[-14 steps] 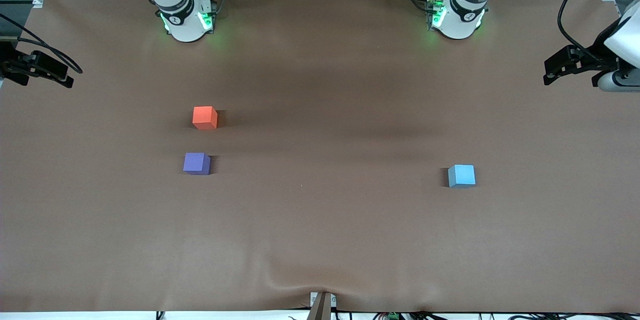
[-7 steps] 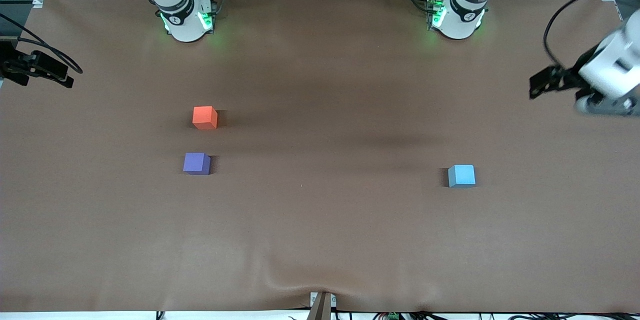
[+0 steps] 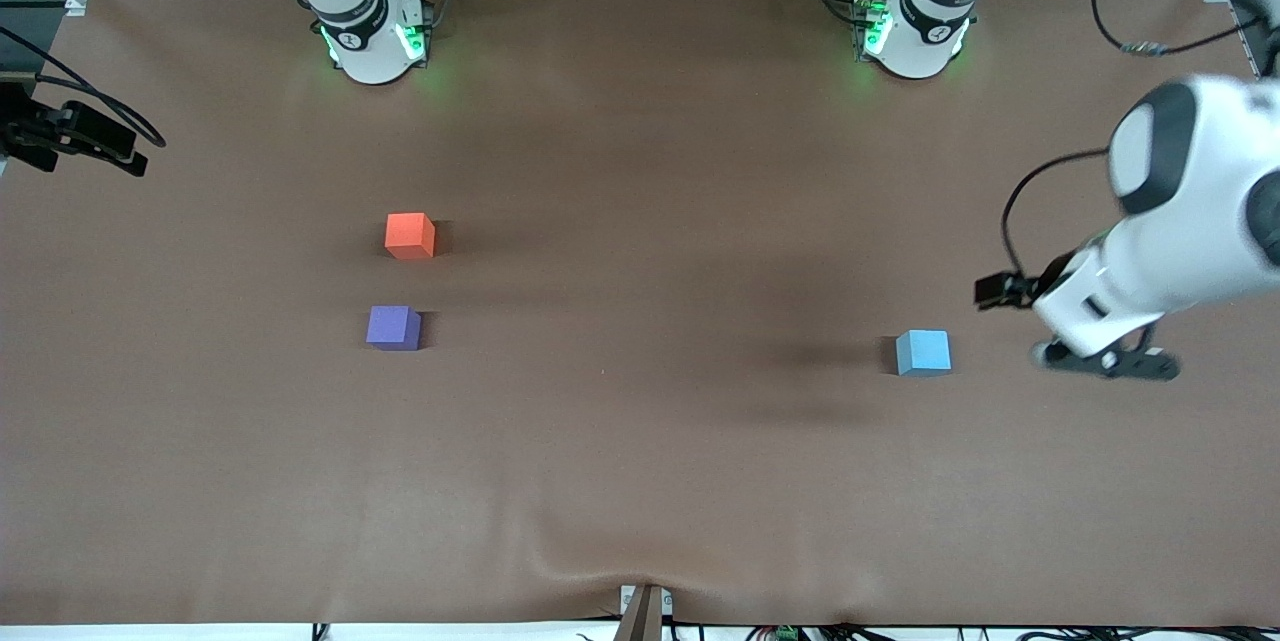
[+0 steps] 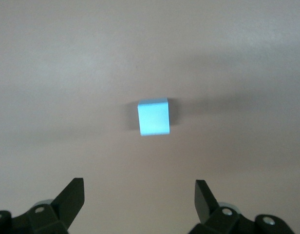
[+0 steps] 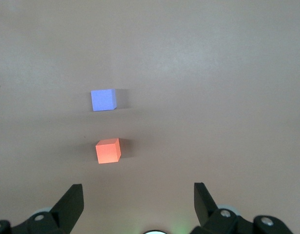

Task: Place blue block between orange and purple blocks
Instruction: 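Grasp the light-blue block with the left gripper and lift it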

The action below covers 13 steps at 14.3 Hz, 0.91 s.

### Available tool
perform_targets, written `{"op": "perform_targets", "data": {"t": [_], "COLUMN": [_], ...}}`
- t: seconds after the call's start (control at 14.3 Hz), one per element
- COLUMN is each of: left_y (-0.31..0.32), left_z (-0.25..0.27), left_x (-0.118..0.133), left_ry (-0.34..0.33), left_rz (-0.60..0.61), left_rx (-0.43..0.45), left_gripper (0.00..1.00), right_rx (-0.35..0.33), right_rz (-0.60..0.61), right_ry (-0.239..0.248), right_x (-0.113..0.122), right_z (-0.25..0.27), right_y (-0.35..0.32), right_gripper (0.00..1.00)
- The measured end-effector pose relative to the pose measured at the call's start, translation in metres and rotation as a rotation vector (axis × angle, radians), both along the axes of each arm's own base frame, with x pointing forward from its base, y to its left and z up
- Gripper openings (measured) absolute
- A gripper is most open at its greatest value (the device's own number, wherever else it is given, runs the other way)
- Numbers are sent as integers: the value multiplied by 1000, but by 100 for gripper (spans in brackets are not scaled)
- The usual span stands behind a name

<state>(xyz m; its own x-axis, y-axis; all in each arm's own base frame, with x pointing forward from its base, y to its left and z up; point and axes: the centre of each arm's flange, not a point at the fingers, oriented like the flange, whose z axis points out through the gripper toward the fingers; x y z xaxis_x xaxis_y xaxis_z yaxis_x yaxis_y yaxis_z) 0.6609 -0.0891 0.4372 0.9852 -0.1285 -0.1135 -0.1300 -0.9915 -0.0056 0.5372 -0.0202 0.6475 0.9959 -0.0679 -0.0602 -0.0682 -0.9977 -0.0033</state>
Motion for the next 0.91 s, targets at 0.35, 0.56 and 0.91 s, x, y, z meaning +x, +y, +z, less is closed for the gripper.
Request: {"op": "perform_targets", "data": {"t": [0.35,0.56,0.91], "left_y": [-2,6,1], "left_z": [-102,-153,-195], "left_x": [4,-4,-10], "left_ry": [17,33,46], "left_rz": [-2,29,122], "left_rx": [-3,-11,-32], "left_gripper": [100,100,100], "right_rx": [0,0,0], "right_rz": [0,0,0], "right_ry": [0,0,-6], "right_x": [0,0,1], "right_z": [0,0,0], "right_y": [0,0,0], "right_gripper": [100,100,100]}}
